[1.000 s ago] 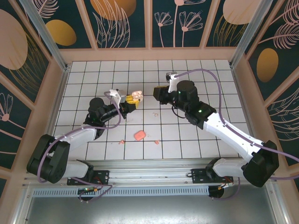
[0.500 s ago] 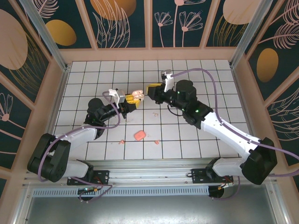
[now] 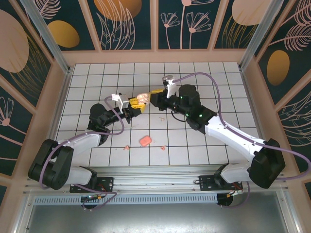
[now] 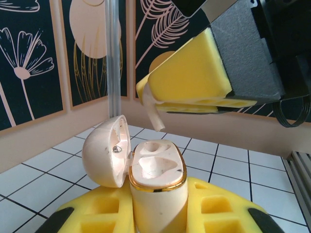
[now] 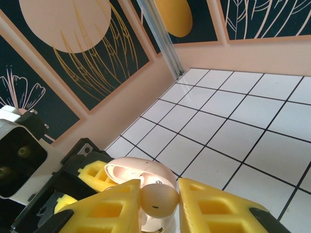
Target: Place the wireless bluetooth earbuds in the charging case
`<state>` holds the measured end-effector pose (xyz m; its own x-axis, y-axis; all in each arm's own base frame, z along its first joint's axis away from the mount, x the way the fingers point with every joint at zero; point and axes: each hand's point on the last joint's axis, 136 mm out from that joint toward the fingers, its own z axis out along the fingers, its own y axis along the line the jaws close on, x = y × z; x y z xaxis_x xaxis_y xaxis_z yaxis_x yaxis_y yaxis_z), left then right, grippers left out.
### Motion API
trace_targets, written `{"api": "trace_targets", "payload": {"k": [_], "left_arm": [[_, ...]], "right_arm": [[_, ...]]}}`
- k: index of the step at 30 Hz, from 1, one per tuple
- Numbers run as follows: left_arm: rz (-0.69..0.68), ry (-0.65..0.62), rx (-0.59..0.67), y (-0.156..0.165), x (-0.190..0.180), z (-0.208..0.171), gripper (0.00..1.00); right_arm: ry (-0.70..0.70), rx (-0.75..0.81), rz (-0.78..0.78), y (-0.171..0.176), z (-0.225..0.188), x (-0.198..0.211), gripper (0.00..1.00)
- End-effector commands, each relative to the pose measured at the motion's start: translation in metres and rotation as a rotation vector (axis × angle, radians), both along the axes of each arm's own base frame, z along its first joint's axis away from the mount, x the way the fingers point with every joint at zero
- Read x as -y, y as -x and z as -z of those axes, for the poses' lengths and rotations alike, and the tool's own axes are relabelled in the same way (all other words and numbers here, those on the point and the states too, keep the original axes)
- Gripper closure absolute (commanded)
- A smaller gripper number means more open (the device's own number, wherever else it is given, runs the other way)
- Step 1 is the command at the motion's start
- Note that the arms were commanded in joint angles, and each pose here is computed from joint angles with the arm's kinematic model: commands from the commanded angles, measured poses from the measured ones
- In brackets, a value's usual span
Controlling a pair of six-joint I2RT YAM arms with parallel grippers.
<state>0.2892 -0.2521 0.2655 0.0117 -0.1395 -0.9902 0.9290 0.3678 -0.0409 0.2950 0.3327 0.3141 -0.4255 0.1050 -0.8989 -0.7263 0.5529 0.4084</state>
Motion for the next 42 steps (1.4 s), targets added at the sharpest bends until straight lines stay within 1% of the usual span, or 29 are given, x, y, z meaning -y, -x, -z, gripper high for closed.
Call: {"api": "trace_targets", "payload": {"k": [1,13,21,42], "left_arm": [[0.005,0.020,0.086,0.009,-0.001,-0.016,0.84],[-0.003,0.024,0.088,0.008,-0.002,-0.020,0.84],[-0.006,0.031,0.099,0.008,-0.003,-0.025,0.84],[-0.021,0.041,0.117,0.009,-0.005,-0.032,0.84]], "right_arm": [[-0.029,0.045,-0.034,0.004,-0.008,-0.009,0.76],[-0.018,0.037,-0.051,0.007,-0.004,-0.014,0.76],[0.022,0.019,-0.066,0.008,0.006,-0.016,0.76],[0.061,-0.005,-0.112,0.019,0.014,-0.017,0.76]]}}
